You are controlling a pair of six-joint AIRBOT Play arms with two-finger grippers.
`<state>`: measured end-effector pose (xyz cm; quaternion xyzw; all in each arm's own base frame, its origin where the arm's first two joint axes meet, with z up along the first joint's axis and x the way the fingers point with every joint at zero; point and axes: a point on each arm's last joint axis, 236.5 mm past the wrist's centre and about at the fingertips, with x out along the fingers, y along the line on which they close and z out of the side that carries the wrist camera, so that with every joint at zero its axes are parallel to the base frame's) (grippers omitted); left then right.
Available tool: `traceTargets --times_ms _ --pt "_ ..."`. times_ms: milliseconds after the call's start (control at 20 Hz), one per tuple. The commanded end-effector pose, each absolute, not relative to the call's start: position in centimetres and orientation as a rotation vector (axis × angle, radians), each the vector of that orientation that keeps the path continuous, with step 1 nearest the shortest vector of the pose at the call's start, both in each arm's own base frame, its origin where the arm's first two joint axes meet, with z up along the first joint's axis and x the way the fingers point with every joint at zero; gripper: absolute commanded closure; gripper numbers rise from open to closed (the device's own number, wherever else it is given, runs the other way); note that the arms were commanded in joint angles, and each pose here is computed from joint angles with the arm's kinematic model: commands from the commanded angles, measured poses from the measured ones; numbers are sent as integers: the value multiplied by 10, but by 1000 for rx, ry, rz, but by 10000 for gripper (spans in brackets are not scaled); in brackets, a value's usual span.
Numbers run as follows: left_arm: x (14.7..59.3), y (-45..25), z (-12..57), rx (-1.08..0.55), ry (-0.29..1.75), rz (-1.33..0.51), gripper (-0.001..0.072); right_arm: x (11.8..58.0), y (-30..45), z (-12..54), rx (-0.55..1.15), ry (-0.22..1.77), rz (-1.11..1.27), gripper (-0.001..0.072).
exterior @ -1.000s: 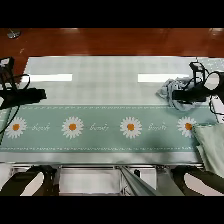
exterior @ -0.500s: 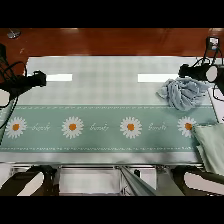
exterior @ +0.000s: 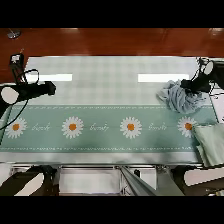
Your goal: Fold the shirts.
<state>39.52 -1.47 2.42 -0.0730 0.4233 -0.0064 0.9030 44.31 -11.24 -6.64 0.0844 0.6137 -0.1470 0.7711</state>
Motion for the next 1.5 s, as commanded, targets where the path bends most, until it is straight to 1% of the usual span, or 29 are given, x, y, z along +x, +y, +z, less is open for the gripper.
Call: traceTargets --times_ms 0,100,150,200,300,450,600,700,800,850,900,1000,1100,1250,1350,1400,1450 --pt "366 -26 22 -96 1038 -70 6 480 -97 24 176 1150 -195 686" --pt "341 -25 30 -56 1146 -90 6 511 -90 144 147 824 -153 686" --pt "326 -25 32 -53 1194 -96 6 515 -83 206 134 659 -135 686" --pt "311 -27 33 -52 1232 -104 6 509 -73 267 116 509 -111 686" --pt "290 -40 34 -93 1228 -143 6 480 -42 354 48 324 -37 686" --pt "269 -84 42 -238 1130 -289 6 424 15 425 -62 176 90 687" --pt "267 -87 39 -283 1030 -281 6 375 57 472 -104 43 191 687" --pt "265 -86 34 -285 1034 -278 6 353 77 485 -107 2 250 687" --pt "269 -86 35 -286 1022 -273 6 346 103 462 -115 95 335 686" --pt "272 -85 36 -287 1009 -269 6 346 122 436 -123 183 396 687" --pt "275 -84 38 -288 995 -265 6 345 142 401 -136 299 462 687" --pt "282 -82 42 -290 959 -256 6 340 195 306 -137 588 631 686" --pt "288 -81 46 -292 930 -247 6 335 257 218 -84 777 781 687" --pt "291 -80 46 -293 923 -243 6 338 336 108 29 961 852 686" --pt "291 -80 42 -295 938 -242 6 332 390 64 140 1039 908 686" --pt "292 -80 38 -297 949 -241 6 331 407 49 205 1069 913 664" --pt "291 -80 34 -298 967 -240 6 331 417 39 262 1104 914 336"
